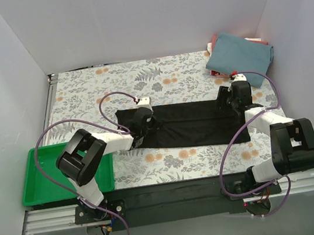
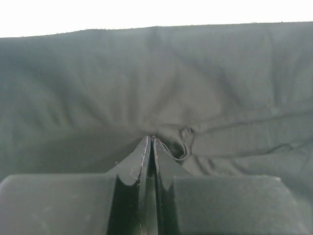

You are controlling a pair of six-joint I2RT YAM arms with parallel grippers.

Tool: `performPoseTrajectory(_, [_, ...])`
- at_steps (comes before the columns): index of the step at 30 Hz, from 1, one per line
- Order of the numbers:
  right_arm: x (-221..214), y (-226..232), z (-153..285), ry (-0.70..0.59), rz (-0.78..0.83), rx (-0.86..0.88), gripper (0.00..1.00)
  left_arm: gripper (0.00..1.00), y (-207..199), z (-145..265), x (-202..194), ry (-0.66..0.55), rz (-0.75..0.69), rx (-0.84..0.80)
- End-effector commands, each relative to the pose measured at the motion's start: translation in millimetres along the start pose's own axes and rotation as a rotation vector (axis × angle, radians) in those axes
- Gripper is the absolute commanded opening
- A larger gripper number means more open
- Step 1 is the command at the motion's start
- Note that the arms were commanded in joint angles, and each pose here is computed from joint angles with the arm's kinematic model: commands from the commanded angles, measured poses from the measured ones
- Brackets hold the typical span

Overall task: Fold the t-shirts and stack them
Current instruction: Fold the tshirt

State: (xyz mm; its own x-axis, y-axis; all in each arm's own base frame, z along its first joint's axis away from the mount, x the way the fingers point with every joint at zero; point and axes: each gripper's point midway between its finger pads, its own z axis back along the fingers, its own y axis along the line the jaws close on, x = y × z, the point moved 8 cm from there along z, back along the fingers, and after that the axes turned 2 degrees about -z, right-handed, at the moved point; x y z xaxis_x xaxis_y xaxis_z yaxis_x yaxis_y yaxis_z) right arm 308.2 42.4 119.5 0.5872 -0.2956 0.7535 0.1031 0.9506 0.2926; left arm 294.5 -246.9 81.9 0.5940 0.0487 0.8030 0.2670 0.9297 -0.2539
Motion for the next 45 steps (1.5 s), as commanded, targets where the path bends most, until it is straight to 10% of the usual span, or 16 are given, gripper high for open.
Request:
performPoseTrajectory(1, [18, 12, -3, -0.055, 0.007, 0.046, 0.61, 0.0, -13, 17, 17, -0.064, -0.032, 0.048])
performPoseTrajectory(15, [11, 18, -11, -0.015, 0.019, 0.061, 0.61, 0.01, -29, 36, 4, -0.041, 0.028, 0.089])
performPoseTrajectory(22, [9, 18, -15, -0.006, 0.024, 0.06, 0.61, 0.13, -46, 45, 8, -0.042, 0.066, 0.014])
performPoseTrajectory(27, [7, 19, -19, 0.011, 0.026, 0.061, 0.61, 0.53, -52, 49, 2, 0.007, 0.084, -0.015])
performPoseTrajectory(45, [3, 24, -26, 0.033, 0.036, 0.071, 0.6, 0.68, -27, 66, 33, -0.136, 0.085, 0.092])
